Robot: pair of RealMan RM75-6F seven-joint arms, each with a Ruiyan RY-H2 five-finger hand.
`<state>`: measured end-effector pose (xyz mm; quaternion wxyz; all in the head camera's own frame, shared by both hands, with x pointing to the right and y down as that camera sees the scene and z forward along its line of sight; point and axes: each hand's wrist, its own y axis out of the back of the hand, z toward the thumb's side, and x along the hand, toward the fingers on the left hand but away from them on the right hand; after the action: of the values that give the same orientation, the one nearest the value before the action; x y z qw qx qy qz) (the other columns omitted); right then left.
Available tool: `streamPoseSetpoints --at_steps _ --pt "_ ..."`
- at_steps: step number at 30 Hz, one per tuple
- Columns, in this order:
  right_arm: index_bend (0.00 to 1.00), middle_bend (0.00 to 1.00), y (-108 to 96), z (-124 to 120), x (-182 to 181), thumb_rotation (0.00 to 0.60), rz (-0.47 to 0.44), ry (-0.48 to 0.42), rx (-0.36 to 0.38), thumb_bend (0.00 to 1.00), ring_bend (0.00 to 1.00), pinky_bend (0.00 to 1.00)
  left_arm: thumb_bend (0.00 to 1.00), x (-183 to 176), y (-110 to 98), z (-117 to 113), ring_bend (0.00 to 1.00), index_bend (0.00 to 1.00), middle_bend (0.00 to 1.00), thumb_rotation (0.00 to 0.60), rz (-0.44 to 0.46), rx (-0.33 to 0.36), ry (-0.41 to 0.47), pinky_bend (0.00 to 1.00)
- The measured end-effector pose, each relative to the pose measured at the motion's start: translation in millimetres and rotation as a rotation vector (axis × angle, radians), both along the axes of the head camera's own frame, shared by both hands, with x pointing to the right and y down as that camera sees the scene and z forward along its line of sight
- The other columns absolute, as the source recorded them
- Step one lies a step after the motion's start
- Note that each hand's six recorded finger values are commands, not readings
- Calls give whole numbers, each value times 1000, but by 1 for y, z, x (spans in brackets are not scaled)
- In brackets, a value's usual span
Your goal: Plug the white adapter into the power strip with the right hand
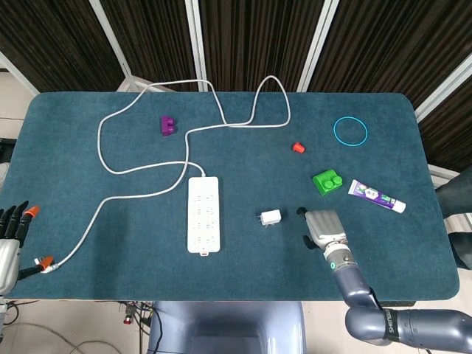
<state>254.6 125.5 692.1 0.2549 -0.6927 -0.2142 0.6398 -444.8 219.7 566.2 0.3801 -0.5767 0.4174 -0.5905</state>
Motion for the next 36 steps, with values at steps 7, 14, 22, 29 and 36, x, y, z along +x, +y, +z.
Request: streamPoseSetpoints --at_steps 7,14,22,29,36 --pt "225 723 -5 4 -6 600 1 1 -4 468 813 719 99 -1 0 -1 0 121 0 600 -3 4 1 0" --pt "225 723 -2 6 -12 600 -6 -9 -12 468 813 719 99 -1 -1 -1 0 120 0 600 -3 4 1 0" --pt "225 722 0 7 -18 600 -12 -29 -19 467 813 719 99 -2 -1 -1 0 120 0 600 -3 5 0 0" --pt "226 722 3 8 -21 600 -13 -40 -28 468 813 719 99 -2 -1 -1 0 120 0 600 -2 3 -1 0" --pt "226 723 3 7 -27 600 -21 -51 -26 467 813 719 99 -2 -1 -1 0 120 0 600 -2 4 0 0"
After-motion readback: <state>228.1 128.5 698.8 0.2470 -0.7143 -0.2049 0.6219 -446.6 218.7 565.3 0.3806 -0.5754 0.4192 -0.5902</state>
